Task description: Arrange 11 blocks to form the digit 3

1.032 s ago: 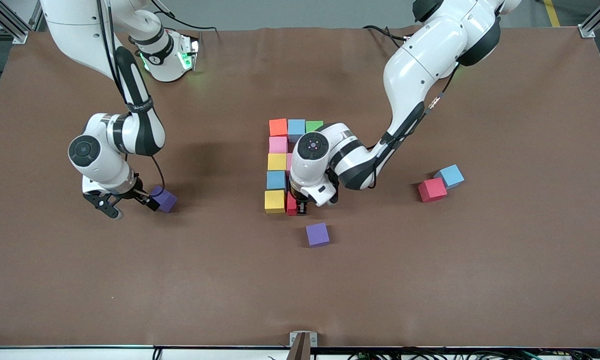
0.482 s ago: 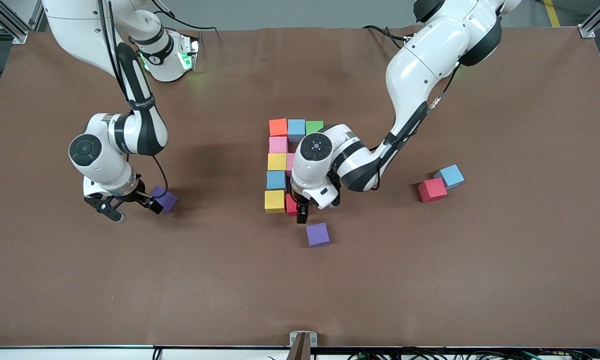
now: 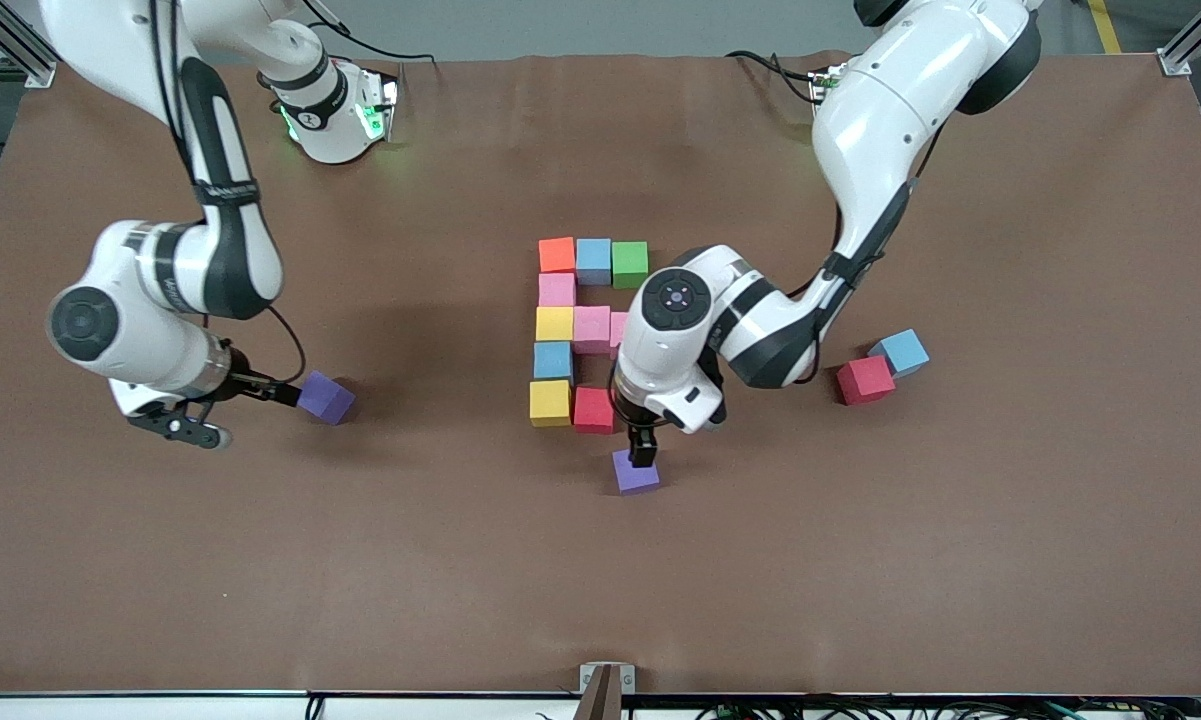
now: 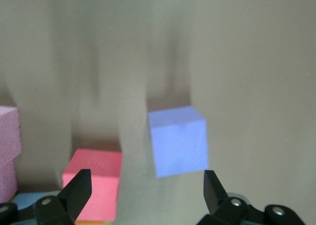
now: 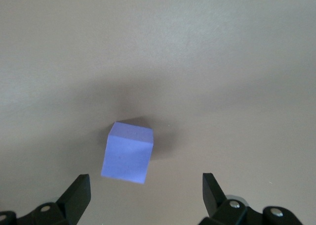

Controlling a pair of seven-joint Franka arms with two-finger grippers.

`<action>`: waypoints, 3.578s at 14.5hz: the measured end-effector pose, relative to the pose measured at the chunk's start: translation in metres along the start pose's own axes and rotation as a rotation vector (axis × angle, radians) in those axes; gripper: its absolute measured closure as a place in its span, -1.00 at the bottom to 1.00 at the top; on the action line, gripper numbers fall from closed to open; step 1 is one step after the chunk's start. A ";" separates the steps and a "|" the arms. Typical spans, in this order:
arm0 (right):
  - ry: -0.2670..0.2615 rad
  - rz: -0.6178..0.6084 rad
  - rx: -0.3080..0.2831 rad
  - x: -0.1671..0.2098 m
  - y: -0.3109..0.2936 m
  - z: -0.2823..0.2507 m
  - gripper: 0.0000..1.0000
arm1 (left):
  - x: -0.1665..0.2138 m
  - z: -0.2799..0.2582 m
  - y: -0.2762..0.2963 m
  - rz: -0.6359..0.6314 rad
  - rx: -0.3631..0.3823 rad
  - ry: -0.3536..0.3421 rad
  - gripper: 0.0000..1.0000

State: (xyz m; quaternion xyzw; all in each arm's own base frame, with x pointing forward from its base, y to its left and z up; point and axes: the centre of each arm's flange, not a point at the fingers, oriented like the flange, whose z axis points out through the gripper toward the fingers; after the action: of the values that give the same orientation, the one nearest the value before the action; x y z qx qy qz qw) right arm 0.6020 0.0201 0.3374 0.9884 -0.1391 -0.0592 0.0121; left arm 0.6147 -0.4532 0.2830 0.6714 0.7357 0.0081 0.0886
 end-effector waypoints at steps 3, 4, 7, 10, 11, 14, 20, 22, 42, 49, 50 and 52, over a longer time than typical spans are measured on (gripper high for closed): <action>-0.033 -0.033 0.010 0.003 0.007 -0.036 -1.00 | 0.015 0.011 0.009 -0.025 0.007 0.002 -1.00; -0.043 -0.038 0.011 0.003 0.008 -0.047 -1.00 | 0.016 0.015 0.010 -0.029 0.005 -0.004 -1.00; -0.037 -0.072 -0.033 0.003 0.009 -0.081 -1.00 | 0.015 0.030 0.009 -0.040 0.008 -0.032 -1.00; 0.003 -0.102 -0.056 0.003 0.006 -0.107 -1.00 | 0.013 0.043 0.005 -0.055 0.022 -0.051 -1.00; 0.010 -0.108 -0.055 0.002 0.004 -0.118 -1.00 | 0.015 0.048 0.005 -0.064 0.019 -0.048 -1.00; 0.022 -0.128 -0.053 -0.003 -0.006 -0.169 -1.00 | 0.020 0.056 0.011 -0.090 -0.006 -0.050 -1.00; -0.014 -0.245 -0.060 -0.011 0.023 -0.219 -1.00 | 0.016 0.063 0.009 -0.096 -0.010 -0.057 -1.00; -0.020 -0.242 -0.057 -0.004 0.054 -0.220 -1.00 | 0.016 0.068 0.009 -0.096 -0.017 -0.060 -1.00; -0.065 -0.242 0.015 -0.009 0.083 -0.253 -1.00 | 0.023 0.064 0.013 -0.019 -0.023 -0.043 -0.11; -0.029 -0.291 0.010 -0.015 0.081 -0.268 -1.00 | 0.006 0.070 -0.031 0.082 0.035 -0.024 -0.11; -0.021 -0.306 0.001 -0.020 0.074 -0.273 -1.00 | 0.005 0.070 -0.034 0.086 0.039 -0.022 -0.11; -0.006 -0.316 0.002 -0.027 0.072 -0.278 -1.00 | 0.008 0.068 -0.035 0.101 0.042 -0.016 -0.11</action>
State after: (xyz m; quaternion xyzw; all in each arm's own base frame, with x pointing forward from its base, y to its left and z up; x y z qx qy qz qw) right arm 0.5903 -0.0397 0.6195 0.9978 0.0181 -0.0633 0.0010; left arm 0.5888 -0.4557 0.2105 0.7093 0.7003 -0.0084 0.0800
